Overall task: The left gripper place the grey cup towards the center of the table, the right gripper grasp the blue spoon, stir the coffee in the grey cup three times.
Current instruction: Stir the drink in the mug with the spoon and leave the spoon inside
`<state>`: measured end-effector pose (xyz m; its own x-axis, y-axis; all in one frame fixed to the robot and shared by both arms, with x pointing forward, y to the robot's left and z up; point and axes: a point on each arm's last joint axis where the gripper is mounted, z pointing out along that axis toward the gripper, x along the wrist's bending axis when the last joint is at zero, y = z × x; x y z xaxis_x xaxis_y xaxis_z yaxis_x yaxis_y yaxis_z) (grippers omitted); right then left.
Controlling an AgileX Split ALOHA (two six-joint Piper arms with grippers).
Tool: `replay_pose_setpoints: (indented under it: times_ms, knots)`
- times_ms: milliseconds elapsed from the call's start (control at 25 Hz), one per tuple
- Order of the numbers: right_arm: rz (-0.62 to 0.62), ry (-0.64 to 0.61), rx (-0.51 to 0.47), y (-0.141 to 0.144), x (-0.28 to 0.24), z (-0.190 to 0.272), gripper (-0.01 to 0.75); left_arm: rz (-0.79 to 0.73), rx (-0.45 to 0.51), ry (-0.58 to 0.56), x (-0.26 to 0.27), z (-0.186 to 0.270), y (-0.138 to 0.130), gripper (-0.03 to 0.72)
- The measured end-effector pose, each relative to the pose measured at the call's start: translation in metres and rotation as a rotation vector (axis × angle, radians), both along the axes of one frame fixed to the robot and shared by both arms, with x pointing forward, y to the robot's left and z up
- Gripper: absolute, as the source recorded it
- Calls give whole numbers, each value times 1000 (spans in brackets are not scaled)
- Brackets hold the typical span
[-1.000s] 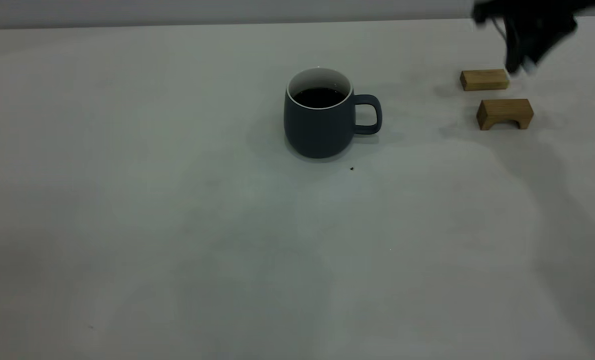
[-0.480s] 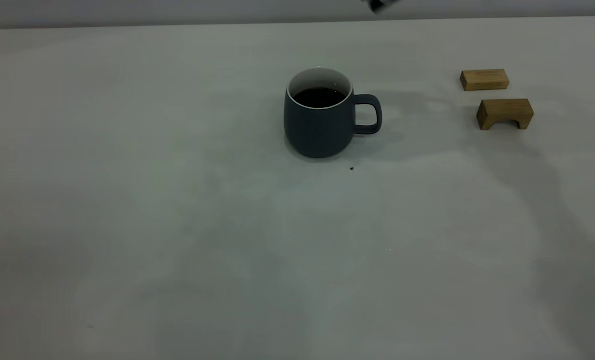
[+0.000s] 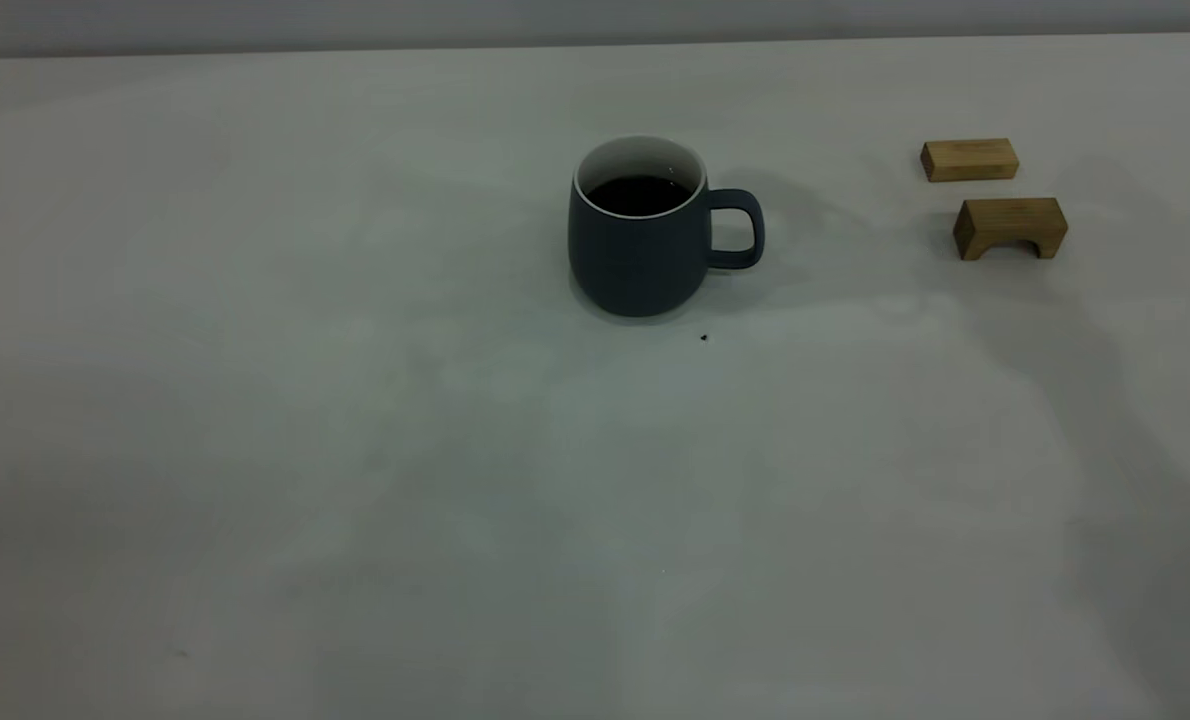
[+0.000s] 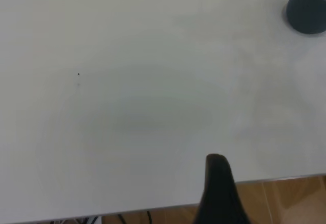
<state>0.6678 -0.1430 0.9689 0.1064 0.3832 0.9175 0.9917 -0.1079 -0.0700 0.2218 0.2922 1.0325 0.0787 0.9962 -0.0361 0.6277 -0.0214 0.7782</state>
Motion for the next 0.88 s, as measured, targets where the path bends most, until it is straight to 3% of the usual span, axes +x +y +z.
replay_pose_setpoints:
  times_ms: [200,320,720,880]
  knots:
    - [-38,30,55,1,2,4,133,0,0,0,0,0,0,585]
    - [-78,129,67,2,2,5,133,0,0,0,0,0,0,585]
    - [-351,849,78,5,-1,1,133,0,0,0,0,0,0,585]
    - [-420,1047,70,11,-4,0,133,0,0,0,0,0,0,585]
